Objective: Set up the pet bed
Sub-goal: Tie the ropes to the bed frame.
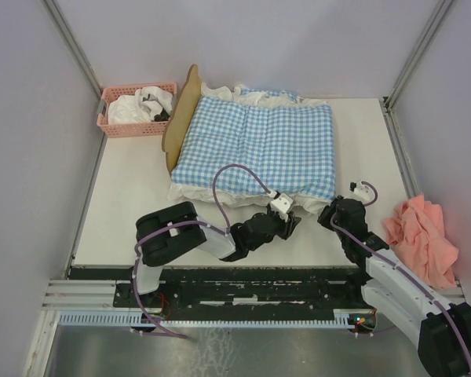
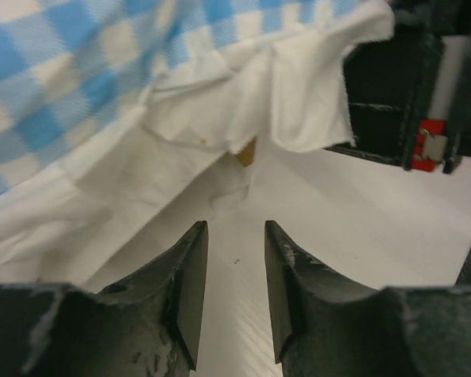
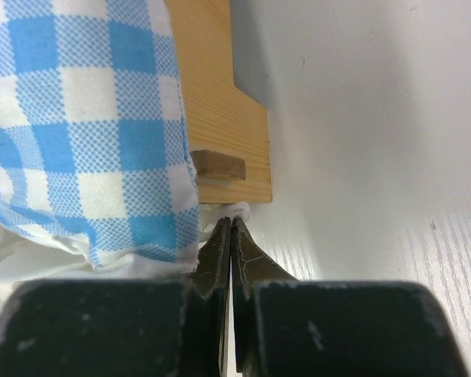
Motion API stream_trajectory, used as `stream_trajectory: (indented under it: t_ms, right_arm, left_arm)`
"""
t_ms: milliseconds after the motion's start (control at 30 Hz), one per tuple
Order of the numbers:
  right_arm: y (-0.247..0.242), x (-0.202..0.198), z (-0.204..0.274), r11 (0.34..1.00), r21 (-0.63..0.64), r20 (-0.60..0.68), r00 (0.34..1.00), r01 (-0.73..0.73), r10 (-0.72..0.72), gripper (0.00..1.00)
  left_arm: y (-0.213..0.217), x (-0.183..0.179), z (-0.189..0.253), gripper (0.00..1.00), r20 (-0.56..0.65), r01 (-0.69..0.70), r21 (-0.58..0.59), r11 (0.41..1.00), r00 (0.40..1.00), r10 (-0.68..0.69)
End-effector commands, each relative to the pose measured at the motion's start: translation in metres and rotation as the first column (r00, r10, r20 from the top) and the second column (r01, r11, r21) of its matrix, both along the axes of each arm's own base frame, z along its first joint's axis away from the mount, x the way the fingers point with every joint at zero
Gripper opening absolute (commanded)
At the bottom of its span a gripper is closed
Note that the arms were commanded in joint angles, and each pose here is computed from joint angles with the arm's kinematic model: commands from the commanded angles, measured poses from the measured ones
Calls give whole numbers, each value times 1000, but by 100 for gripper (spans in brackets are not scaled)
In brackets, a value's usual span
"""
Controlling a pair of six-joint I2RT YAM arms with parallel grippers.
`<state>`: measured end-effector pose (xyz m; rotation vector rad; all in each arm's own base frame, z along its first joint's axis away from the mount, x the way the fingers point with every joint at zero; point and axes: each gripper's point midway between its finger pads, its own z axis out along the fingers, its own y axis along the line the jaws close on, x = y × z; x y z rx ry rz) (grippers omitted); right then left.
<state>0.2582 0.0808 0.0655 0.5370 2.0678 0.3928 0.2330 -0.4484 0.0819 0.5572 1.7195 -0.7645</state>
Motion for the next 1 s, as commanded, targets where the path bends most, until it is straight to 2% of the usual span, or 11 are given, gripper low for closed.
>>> stream_trajectory:
  t_ms: [0,100,233,467,867,967]
  right_arm:
    - [2,10,25,1000,20,61,998,5,-6,2]
    - [1,8,21,1000,17,56,998,7,-8,2]
    - [3,7,19,1000,27,50,999,-2,0,2]
    - [7,5,17,999,38,39,999,-17,16,2]
    - [8,4,17,999,47,39,999,-22,21,2]
    - [8,4,18,999,44,39,999,-23,21,2]
  left_arm:
    - [-39,-19,31,45,275,262,19,965,927,-257]
    - [-53,-21,15,47,265,304,77,950,912,-313]
    - [-62,-9,-3,49,255,272,128,954,920,-297]
    - [-63,20,-25,53,256,126,188,974,951,-173]
    - [-63,45,-42,55,271,22,215,976,959,-81]
    - [-61,47,-38,50,284,19,209,978,956,-79]
